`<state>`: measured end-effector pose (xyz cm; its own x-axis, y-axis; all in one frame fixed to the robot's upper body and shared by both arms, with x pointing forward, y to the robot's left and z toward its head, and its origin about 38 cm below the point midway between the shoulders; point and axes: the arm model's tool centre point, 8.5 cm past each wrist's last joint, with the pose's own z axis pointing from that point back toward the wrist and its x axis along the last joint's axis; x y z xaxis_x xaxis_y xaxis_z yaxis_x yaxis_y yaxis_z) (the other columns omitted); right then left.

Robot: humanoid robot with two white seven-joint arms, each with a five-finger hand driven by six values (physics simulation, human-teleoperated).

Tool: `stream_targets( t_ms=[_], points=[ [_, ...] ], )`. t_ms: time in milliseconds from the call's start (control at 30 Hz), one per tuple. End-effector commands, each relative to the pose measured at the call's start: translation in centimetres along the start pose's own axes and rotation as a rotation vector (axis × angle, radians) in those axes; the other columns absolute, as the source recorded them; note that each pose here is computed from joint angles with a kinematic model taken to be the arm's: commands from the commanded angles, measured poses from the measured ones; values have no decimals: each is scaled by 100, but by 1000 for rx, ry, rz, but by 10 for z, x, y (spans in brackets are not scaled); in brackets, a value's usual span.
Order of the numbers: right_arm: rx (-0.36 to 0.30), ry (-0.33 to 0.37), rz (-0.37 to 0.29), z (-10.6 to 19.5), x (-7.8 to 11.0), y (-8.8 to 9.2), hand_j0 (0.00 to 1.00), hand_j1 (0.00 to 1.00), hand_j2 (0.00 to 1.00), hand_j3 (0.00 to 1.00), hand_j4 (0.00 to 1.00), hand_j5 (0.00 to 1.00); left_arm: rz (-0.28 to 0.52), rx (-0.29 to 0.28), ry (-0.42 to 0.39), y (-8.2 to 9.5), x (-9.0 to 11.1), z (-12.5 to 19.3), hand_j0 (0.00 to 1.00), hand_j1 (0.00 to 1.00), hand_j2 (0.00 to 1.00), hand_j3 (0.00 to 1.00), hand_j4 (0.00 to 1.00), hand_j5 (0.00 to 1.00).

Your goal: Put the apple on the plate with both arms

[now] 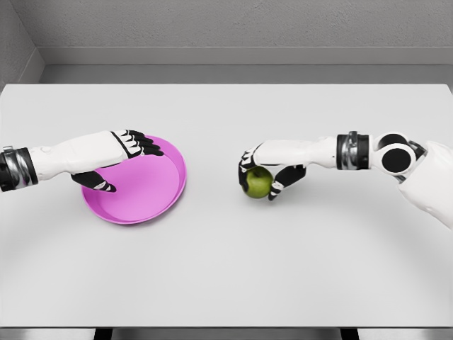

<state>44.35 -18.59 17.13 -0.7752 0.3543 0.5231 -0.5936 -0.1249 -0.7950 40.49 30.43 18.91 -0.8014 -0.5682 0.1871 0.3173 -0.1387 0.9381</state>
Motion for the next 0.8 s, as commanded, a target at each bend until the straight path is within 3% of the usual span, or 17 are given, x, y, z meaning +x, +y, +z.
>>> stream_targets(
  t_ms=[0, 200, 233, 267, 333, 367, 433, 467, 500, 567, 633, 767],
  points=[
    [-3, 2, -5, 0, 0, 0, 100, 100, 100, 100, 100, 100, 6, 3, 0, 0, 0, 0, 100, 100, 100, 100, 100, 100],
    [-21, 18, -2, 13, -4, -5, 100, 100, 100, 100, 100, 100, 17, 15, -29, -2, 6, -12, 100, 100, 100, 100, 100, 100],
    [-57, 50, 7, 35, -9, -13, 100, 100, 100, 100, 100, 100, 18, 16, -31, -3, 7, -13, 100, 100, 100, 100, 100, 100],
    [-126, 131, 16, 80, -19, -27, 100, 100, 100, 100, 100, 100, 10, 17, -45, 0, 11, -15, 100, 100, 100, 100, 100, 100],
    [-273, 259, -26, 156, -35, -30, 100, 100, 100, 100, 100, 100, -41, -38, -99, 6, 27, -30, 100, 100, 100, 100, 100, 100],
    [-366, 295, -49, 183, -39, -27, 100, 100, 100, 100, 100, 100, -89, -35, -101, 30, 24, -35, 100, 100, 100, 100, 100, 100],
    [-544, 301, -56, 211, -37, -33, 100, 100, 100, 100, 100, 100, -112, -39, -212, 39, 52, -78, 100, 100, 100, 100, 100, 100],
    [-585, 292, -52, 214, -35, -38, 100, 100, 100, 100, 100, 100, -125, -52, -255, 41, 63, -93, 100, 100, 100, 100, 100, 100],
    [-609, 296, -38, 221, -33, -44, 100, 100, 100, 100, 100, 100, -135, -59, -307, 42, 78, -112, 100, 100, 100, 100, 100, 100],
    [-609, 293, -28, 222, -31, -47, 100, 100, 100, 100, 100, 100, -113, -48, -345, 40, 89, -136, 100, 100, 100, 100, 100, 100],
    [-605, 291, -24, 221, -30, -47, 100, 100, 100, 100, 100, 100, -145, -143, -370, 30, 100, -180, 100, 100, 100, 100, 100, 100],
    [-601, 297, -27, 222, -30, -45, 100, 100, 100, 100, 100, 100, -123, -184, -305, 20, 80, -199, 100, 100, 100, 100, 100, 100]
  ],
)
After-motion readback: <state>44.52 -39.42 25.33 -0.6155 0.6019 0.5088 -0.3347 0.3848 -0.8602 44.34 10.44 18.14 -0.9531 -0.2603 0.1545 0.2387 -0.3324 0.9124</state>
